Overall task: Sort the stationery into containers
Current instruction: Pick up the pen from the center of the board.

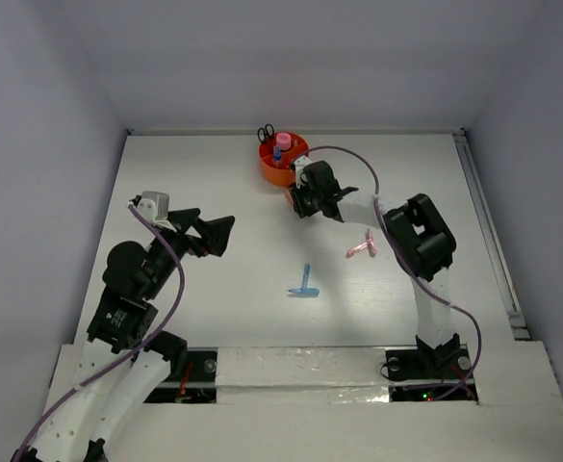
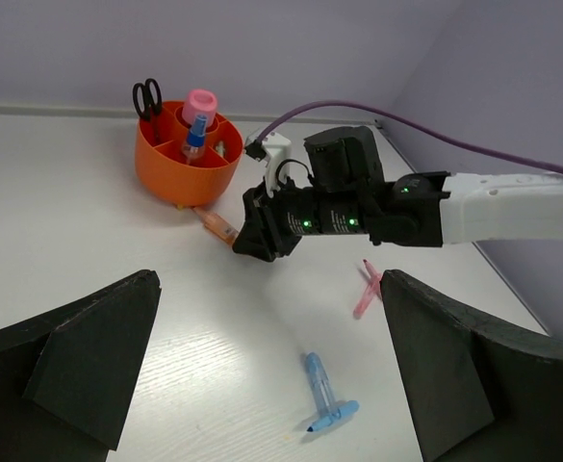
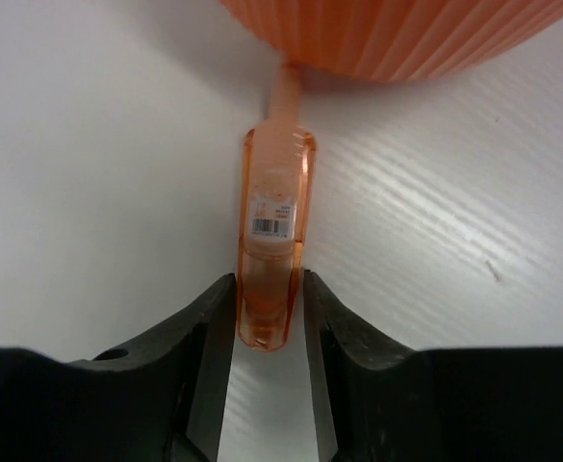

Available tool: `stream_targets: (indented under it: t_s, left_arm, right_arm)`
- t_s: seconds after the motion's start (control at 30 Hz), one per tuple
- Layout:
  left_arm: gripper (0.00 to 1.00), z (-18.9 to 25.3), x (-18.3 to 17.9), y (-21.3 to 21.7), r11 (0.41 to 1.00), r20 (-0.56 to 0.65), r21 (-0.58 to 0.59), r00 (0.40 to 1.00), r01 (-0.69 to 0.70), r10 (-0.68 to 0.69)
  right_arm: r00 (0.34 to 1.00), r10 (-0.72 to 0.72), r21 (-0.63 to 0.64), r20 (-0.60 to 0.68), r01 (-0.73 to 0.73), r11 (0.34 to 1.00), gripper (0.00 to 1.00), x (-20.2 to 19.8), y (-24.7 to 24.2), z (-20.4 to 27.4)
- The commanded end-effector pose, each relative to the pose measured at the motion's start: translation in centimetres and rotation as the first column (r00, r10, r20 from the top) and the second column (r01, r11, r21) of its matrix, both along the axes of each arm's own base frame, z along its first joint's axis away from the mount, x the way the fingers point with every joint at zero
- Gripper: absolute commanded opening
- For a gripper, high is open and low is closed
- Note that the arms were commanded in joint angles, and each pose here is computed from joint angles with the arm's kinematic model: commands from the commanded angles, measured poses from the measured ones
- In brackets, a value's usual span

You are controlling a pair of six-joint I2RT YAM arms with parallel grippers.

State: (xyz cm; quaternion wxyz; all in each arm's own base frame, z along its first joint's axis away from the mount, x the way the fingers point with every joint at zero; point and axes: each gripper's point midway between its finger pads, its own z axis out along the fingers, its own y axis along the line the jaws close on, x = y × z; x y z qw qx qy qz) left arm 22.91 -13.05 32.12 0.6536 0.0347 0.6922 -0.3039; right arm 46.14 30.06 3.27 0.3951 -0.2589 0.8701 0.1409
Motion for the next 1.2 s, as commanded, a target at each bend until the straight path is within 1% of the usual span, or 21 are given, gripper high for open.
stream_targets:
  t_s: [0.0,0.07,0.1,0.33,0.5,0.77,0.8,0.83,0.93,0.97,1.03,1.1,1.13,1.17]
  left_arm:
    - [0.99,0.5,0.2,-0.4,0.999,0.014,-0.035,1.0,0.013,-0.013]
    - [0.99,0.2,0.3,-0.5,0.998,-0.007,-0.058,1.0,0.014,-0.015]
    - [0.99,0.1,0.3,-0.6,0.998,-0.015,-0.067,1.0,0.014,-0.015]
    - [0.99,-0.6,0.7,-0.4,0.988,-0.06,-0.153,0.998,-0.025,0.016]
    - [0.99,-2.3,0.9,-1.2,0.978,-0.106,-0.208,0.994,-0.004,-0.018]
    - [0.99,-2.6,1.0,-1.7,0.976,-0.104,-0.218,0.994,0.019,-0.043]
    - [0.99,-2.6,1.1,-1.7,0.976,-0.103,-0.217,0.994,0.019,-0.043]
    - [0.99,-2.7,1.1,-1.7,0.977,-0.104,-0.215,0.994,0.018,-0.041]
    - [0.99,-3.0,1.3,-1.8,0.977,-0.114,-0.211,0.993,0.016,-0.04]
    - [0.99,-3.2,1.3,-1.8,0.977,-0.116,-0.212,0.992,0.014,-0.039]
    - [0.99,-3.5,1.5,-1.8,0.977,-0.125,-0.213,0.992,0.007,-0.035]
    - [0.97,-3.9,1.7,-1.8,0.976,-0.141,-0.219,0.99,-0.005,-0.027]
    - [0.96,-4.1,1.8,-1.8,0.974,-0.145,-0.227,0.989,-0.009,-0.025]
    - [0.95,-4.5,2.1,-1.9,0.971,-0.144,-0.239,0.989,-0.011,-0.024]
  right_arm:
    - [1.0,-0.018,-0.022,-0.002,0.018,1.0,0.41,-1.9,-0.1,0.2]
    - [0.999,-0.038,-0.007,-0.021,0.037,0.999,0.48,-2.2,-0.1,0.0]
    - [0.999,-0.041,-0.007,-0.026,0.04,0.999,0.48,-2.3,-0.2,-0.2]
    - [0.998,-0.046,-0.014,-0.046,0.045,0.999,0.5,-2.8,-0.4,-0.7]
    - [0.995,-0.087,-0.036,-0.046,0.086,0.996,0.5,-2.9,-1.3,-1.3]
    - [0.993,-0.112,-0.04,-0.038,0.11,0.993,0.47,-3.0,-1.8,-0.9]
    - [0.993,-0.114,-0.041,-0.039,0.112,0.993,0.46,-3.0,-1.8,-0.9]
    - [0.993,-0.113,-0.041,-0.041,0.111,0.993,0.41,-3.1,-1.8,-0.9]
    - [0.993,-0.109,-0.05,-0.051,0.107,0.993,0.39,-3.4,-1.6,-1.1]
    - [0.993,-0.108,-0.051,-0.05,0.106,0.993,0.34,-3.4,-1.6,-1.1]
    - [0.992,-0.109,-0.051,-0.058,0.106,0.993,0.31,-3.5,-1.6,-1.2]
    - [0.991,-0.12,-0.045,-0.058,0.117,0.992,0.16,-3.6,-1.7,-0.9]
    - [0.992,-0.113,-0.036,-0.056,0.111,0.993,0.1,-3.9,-1.3,-0.6]
    - [0.992,-0.115,-0.033,-0.058,0.113,0.993,0.08,-4.3,-1.5,-0.6]
